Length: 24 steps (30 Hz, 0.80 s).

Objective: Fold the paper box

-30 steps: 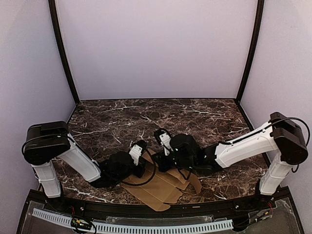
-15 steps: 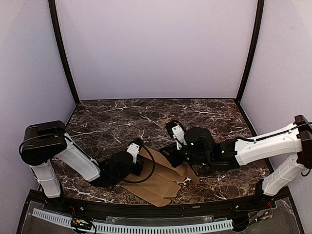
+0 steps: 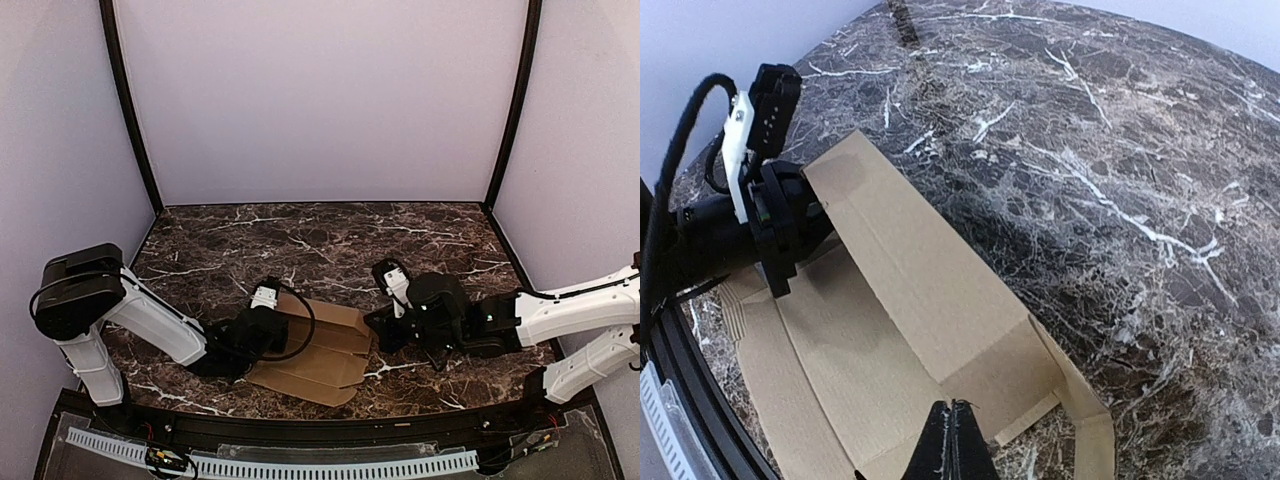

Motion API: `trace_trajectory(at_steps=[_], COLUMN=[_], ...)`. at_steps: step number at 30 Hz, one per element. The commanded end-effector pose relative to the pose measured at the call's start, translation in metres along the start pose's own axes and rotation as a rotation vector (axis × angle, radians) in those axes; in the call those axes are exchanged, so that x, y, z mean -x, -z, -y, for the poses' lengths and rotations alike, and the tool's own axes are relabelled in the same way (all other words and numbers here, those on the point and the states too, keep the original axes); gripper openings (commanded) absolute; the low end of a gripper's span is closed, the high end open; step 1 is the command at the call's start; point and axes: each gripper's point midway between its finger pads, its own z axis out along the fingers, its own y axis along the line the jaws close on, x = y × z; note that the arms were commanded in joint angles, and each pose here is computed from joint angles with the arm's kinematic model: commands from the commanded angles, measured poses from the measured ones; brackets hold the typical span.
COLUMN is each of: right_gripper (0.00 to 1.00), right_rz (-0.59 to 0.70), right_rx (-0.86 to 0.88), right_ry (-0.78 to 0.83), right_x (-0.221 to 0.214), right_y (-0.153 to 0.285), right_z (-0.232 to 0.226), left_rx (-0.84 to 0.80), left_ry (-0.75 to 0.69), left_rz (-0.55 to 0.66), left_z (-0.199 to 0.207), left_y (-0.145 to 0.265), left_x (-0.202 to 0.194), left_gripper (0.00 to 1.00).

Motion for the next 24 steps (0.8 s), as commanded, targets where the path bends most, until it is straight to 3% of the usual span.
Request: trace_trajectory(at_steps=[1,13,24], right_gripper=[0.00,0.00,0.00], right_rz=[-0.062,-0.076,-0.063], right_rx=[-0.032,-0.143,-0.130], right_ry=[-0.049,-0.050,-0.031], right_x=[-0.023,-0.026,-0.016], right_y=[-0.006,-0.025,-0.037], right_z=[0.010,0.033,0.027], left_rx=[0.065,0.048,0.027], left_ry=[0.045,0.067,0.066], left_rz=[-0.075,-0.120,-0.140], left_z=[-0.012,-0.014,-0.012], left_y=[0.002,0.010,0.012], left_x=[-0.014,-0.027,-0.035], left_gripper=[0.01,0.01,0.01])
